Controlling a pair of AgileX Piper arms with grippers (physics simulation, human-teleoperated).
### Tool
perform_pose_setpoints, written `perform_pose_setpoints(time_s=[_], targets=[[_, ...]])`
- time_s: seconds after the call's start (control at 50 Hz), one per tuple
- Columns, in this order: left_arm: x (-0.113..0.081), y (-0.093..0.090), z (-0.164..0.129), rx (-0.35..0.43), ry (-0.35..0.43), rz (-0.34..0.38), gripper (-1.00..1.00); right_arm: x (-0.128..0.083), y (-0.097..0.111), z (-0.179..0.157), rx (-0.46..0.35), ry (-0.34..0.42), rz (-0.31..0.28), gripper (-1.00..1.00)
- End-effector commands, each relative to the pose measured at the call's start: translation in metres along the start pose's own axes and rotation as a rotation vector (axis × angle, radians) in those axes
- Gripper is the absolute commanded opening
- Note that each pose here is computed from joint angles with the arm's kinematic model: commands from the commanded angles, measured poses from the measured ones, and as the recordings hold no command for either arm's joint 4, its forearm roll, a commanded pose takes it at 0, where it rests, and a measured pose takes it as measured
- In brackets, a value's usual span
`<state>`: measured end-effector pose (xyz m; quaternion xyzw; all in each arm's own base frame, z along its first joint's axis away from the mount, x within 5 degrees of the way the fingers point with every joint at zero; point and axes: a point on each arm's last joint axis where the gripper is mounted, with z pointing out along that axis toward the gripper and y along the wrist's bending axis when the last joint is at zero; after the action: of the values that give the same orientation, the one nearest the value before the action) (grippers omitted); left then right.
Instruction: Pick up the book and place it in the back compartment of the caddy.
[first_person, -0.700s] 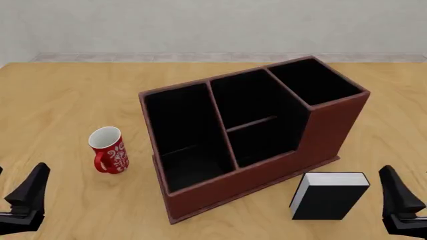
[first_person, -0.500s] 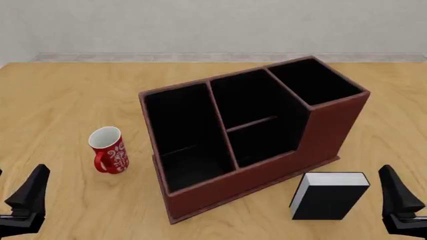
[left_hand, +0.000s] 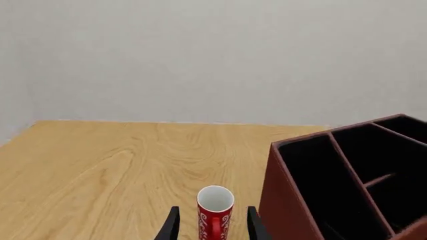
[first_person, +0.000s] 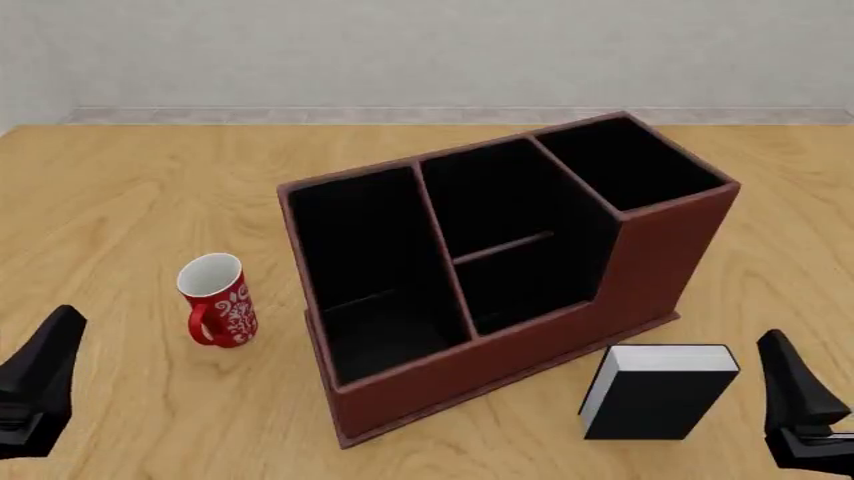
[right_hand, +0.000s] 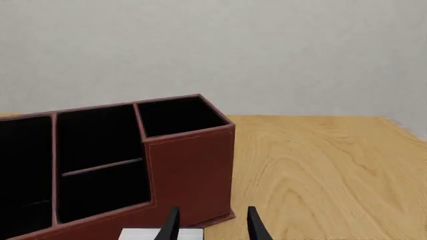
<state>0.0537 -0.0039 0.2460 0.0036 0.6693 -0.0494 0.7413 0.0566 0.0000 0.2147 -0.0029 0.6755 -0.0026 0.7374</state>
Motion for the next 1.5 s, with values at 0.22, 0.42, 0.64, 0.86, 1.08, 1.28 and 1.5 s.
perform_pose_setpoints(time_s=[0.22, 0.42, 0.64, 0.86, 1.08, 1.28, 1.5], targets=[[-0.055, -0.009, -0.008, 0.14, -0.017, -0.019, 1.0, -0.001, 0.0, 0.0, -0.001, -0.006, -0.016, 1.0], [-0.052, -0.02, 0.014, 0.255, 0.033, -0.023, 1.0, -0.001, 0.0, 0.0, -0.001, -0.002, -0.005, 1.0], [-0.057, -0.054, 0.048, 0.48, 0.108, -0.055, 1.0, -0.001, 0.0, 0.0, -0.002, -0.007, -0.017, 1.0], [-0.057, -0.068, 0.061, 0.526, 0.135, -0.061, 1.0, -0.001, 0.0, 0.0, 0.0, -0.001, -0.002, 1.0], [-0.057, -0.094, 0.076, 0.625, 0.168, -0.03, 1.0, 0.0, 0.0, 0.0, -0.001, -0.002, -0.005, 1.0], [-0.051, -0.124, 0.091, 0.709, 0.193, 0.028, 1.0, -0.001, 0.0, 0.0, -0.001, -0.001, -0.002, 1.0], [-0.041, -0.156, 0.099, 0.803, 0.22, 0.08, 1.0, -0.001, 0.0, 0.0, -0.001, -0.003, -0.006, 1.0]])
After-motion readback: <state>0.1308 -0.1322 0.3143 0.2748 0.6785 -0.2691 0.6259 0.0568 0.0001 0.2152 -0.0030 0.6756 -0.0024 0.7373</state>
